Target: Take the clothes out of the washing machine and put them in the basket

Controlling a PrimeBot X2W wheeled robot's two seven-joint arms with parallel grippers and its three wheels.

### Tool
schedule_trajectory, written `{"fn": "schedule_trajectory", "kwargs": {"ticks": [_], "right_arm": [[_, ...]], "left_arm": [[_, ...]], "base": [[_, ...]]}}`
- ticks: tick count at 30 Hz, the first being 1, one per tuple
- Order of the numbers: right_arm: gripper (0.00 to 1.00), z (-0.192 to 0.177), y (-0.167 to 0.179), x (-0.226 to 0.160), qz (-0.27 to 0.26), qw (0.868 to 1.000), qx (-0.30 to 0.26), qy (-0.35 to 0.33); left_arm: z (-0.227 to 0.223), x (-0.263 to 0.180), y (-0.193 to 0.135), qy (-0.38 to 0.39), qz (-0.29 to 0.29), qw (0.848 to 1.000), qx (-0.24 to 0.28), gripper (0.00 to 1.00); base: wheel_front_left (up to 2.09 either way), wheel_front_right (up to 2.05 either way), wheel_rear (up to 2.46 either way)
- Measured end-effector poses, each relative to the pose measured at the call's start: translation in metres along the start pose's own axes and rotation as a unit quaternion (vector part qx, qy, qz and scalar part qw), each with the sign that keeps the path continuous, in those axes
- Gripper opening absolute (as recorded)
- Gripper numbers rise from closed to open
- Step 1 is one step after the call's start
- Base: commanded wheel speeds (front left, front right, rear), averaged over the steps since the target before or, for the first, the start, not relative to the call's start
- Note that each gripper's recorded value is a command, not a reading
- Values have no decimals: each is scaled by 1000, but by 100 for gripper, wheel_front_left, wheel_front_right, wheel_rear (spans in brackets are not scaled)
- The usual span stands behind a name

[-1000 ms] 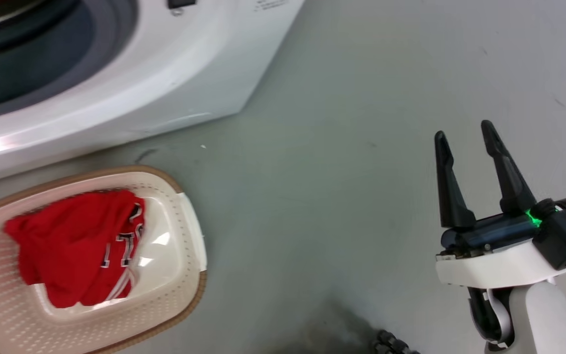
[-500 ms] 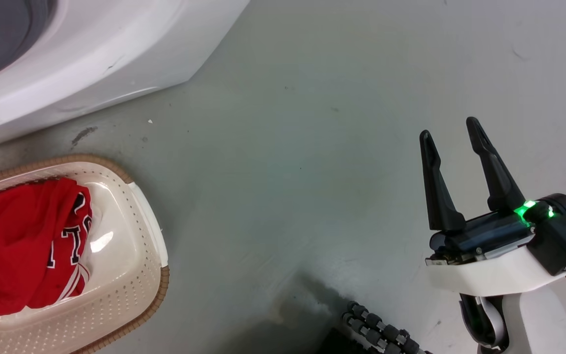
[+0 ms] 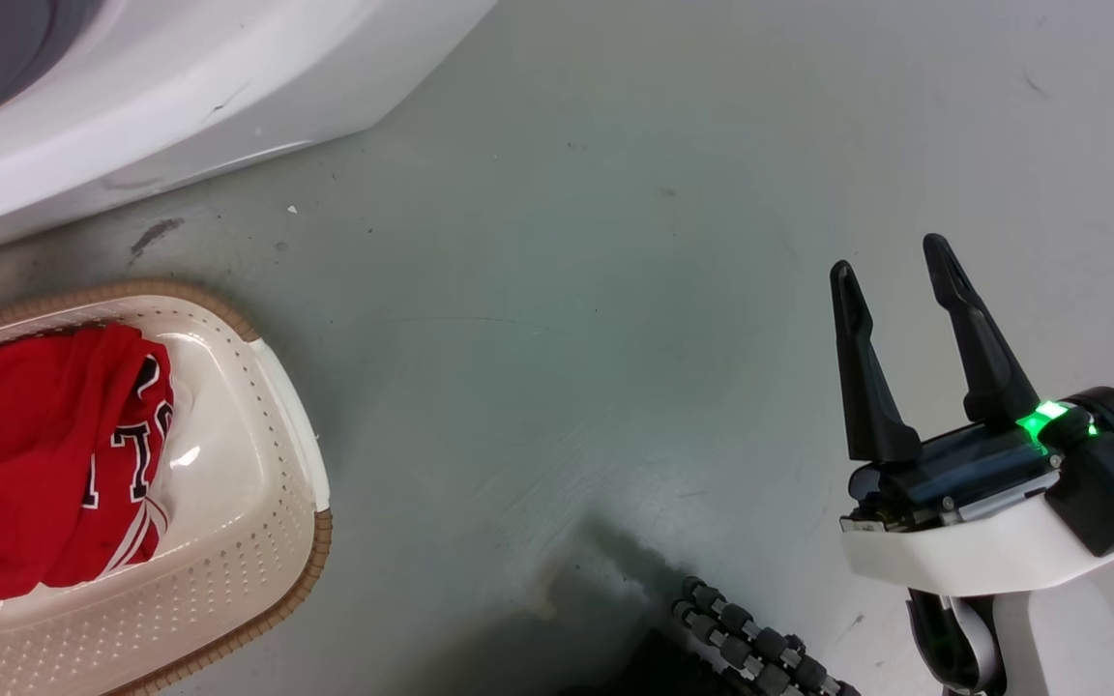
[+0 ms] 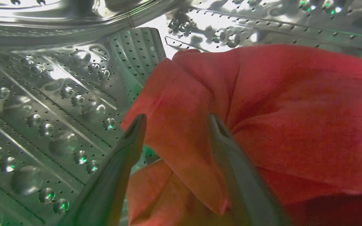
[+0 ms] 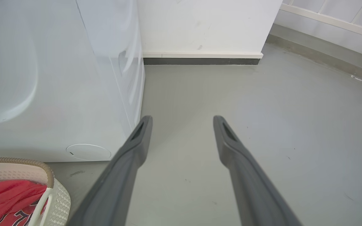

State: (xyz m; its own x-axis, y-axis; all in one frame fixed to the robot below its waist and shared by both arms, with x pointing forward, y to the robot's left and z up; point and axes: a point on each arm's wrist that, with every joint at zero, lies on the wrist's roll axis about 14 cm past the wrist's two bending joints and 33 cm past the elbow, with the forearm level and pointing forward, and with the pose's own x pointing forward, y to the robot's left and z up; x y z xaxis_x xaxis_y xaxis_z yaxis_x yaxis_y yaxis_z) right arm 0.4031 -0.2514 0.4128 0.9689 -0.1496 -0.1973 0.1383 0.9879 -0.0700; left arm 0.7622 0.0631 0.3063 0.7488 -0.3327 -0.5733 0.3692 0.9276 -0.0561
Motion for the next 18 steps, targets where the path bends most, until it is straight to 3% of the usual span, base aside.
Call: {"fn": "schedule_trajectory", "kwargs": {"ticks": [1,2,18], "right_arm": [[100,-1,1,0,1,1000,0,1],[100,-1,1,1,1,1000,0,2],[100,5,7,11,15,1000,1,-13]], "left_arm": [[0,1,0,1,0,1000,2,53],[0,1,-1,-1,-2,1000,2,0],[47,-9,7,-106,4,994,1,0]], "base": [[0,0,0],[0,0,0],[0,0,0]]}}
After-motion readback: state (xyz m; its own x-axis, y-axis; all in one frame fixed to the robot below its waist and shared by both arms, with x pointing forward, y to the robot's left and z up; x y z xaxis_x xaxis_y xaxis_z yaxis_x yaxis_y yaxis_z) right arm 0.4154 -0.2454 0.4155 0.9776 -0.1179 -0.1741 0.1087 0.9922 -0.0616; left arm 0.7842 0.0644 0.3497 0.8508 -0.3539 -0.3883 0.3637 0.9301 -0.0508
